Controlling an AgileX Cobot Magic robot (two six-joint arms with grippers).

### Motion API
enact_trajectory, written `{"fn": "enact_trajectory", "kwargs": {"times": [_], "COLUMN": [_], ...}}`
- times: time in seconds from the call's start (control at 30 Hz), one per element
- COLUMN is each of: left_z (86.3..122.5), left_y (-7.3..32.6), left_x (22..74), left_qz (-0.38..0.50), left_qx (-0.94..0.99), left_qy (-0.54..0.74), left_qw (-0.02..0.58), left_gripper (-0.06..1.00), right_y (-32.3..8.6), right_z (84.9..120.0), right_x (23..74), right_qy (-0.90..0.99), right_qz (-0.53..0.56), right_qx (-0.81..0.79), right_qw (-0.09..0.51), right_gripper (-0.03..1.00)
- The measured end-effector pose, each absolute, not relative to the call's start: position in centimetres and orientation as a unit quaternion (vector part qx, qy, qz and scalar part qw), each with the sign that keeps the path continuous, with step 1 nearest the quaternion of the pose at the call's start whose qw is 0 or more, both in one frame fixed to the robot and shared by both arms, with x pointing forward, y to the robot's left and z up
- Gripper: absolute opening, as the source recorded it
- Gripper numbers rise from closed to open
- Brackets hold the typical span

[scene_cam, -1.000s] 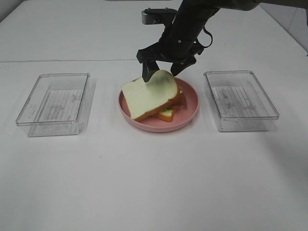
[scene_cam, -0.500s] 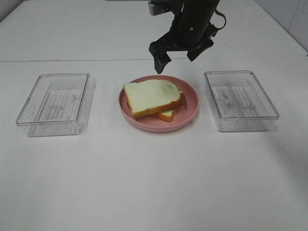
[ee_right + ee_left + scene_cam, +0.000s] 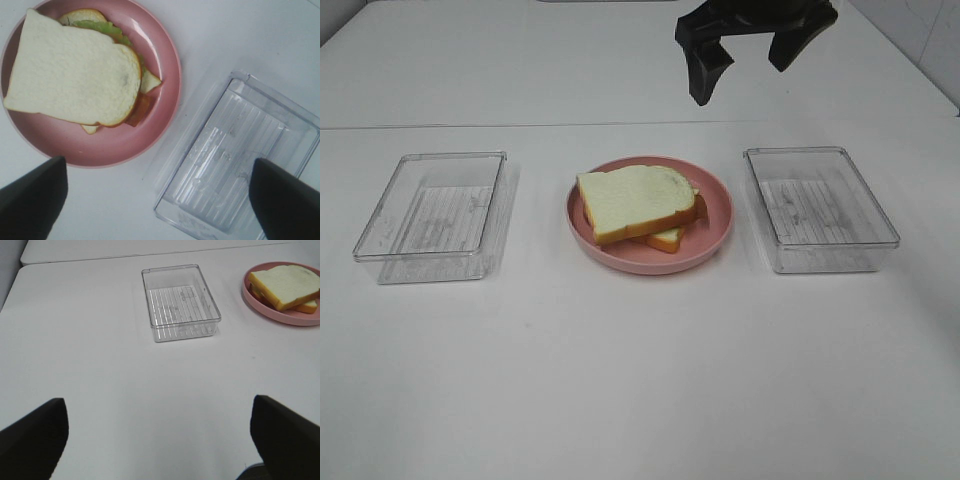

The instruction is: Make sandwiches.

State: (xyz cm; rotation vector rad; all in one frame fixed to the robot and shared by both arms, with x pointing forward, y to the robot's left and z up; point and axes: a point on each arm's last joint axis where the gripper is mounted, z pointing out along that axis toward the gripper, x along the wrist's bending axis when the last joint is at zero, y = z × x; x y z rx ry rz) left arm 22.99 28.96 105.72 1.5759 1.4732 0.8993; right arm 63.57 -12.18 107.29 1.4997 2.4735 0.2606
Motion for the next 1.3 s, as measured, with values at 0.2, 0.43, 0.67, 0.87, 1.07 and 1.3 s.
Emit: {"fn": "enact_trajectory", "kwargs": {"times": [0.2, 0.43, 0.67, 0.87, 1.07, 1.3], "left_z": [105.7, 105.7, 105.7, 105.7, 105.7, 105.7], "left_y": [29.0, 29.0, 29.0, 29.0, 29.0, 29.0], "left_x": [23.0, 23.0, 23.0, 23.0, 23.0, 23.0], "left_qz": [0.354, 0.354, 0.354, 0.354, 0.354, 0.354], "left_qx": [0.62, 0.62, 0.62, 0.62, 0.62, 0.62], "left_qy": [0.58, 0.58, 0.58, 0.58, 0.58, 0.58], "left_qw": [0.391, 0.391, 0.391, 0.391, 0.391, 0.391], "left_gripper": [0.9, 0.9, 0.9, 0.9, 0.9, 0.9], "right_y": [-12.6, -13.8, -16.5, -18.6, -21.2, -24.6], "right_z": [108.0, 108.2, 107.9, 107.7, 107.1, 106.4], "right_x": [62.8, 60.1, 54.5, 50.1, 44.4, 37.3], "right_qy": [0.84, 0.841, 0.839, 0.835, 0.829, 0.819], "right_qz": [0.09, 0.071, 0.037, 0.021, 0.011, 0.04], "right_qx": [0.522, 0.525, 0.537, 0.545, 0.556, 0.567], "right_qw": [0.12, 0.107, 0.084, 0.074, 0.067, 0.083], "right_gripper": [0.95, 0.95, 0.95, 0.95, 0.95, 0.95]}}
